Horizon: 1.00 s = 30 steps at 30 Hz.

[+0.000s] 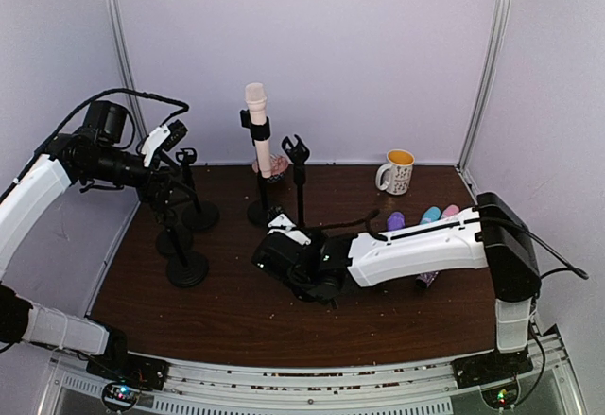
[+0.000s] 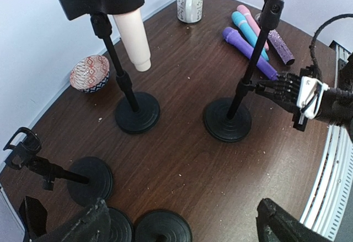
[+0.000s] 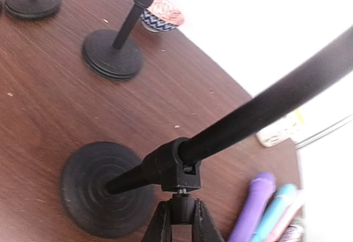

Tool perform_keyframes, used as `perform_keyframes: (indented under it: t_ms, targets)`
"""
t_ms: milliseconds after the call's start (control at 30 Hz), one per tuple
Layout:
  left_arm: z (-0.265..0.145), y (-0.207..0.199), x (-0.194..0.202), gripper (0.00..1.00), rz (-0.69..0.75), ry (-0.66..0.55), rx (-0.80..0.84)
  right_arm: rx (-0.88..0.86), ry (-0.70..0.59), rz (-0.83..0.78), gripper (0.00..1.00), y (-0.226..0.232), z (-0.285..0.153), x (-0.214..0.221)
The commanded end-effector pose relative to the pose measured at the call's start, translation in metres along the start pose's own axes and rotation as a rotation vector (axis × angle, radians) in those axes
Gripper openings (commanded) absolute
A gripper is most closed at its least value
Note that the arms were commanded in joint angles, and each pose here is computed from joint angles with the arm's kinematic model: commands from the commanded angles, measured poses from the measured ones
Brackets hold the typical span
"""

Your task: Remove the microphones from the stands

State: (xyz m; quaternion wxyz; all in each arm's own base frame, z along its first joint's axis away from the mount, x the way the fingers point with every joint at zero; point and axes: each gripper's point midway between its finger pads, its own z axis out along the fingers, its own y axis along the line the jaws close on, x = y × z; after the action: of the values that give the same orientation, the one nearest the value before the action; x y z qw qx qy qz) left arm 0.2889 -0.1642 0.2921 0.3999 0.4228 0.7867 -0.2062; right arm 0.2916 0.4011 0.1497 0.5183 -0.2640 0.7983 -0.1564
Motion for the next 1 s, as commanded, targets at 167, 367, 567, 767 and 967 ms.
perform_keyframes:
  t_ms: [167,367,567,767,967]
  targets:
    - [-0.006,0.003,-0.013,0.95,0.009,-0.035,-0.011,0.393,-0.004,-0.388,0.0,-0.034,-0.008,0.004]
    - [-0.007,0.002,-0.014,0.94,0.011,-0.04,-0.01,0.477,-0.038,-0.421,0.11,-0.039,-0.021,-0.015]
    - [-0.01,0.001,-0.012,0.94,0.02,-0.036,-0.02,0.468,-0.06,-0.432,0.36,-0.036,-0.032,-0.033]
    - [-0.014,-0.001,-0.011,0.95,0.031,-0.036,-0.029,0.392,-0.121,-0.337,0.72,-0.038,-0.055,-0.057]
    - [-0.016,-0.003,-0.012,0.95,0.034,-0.041,-0.024,-0.064,-0.11,0.043,0.8,-0.046,-0.08,-0.046]
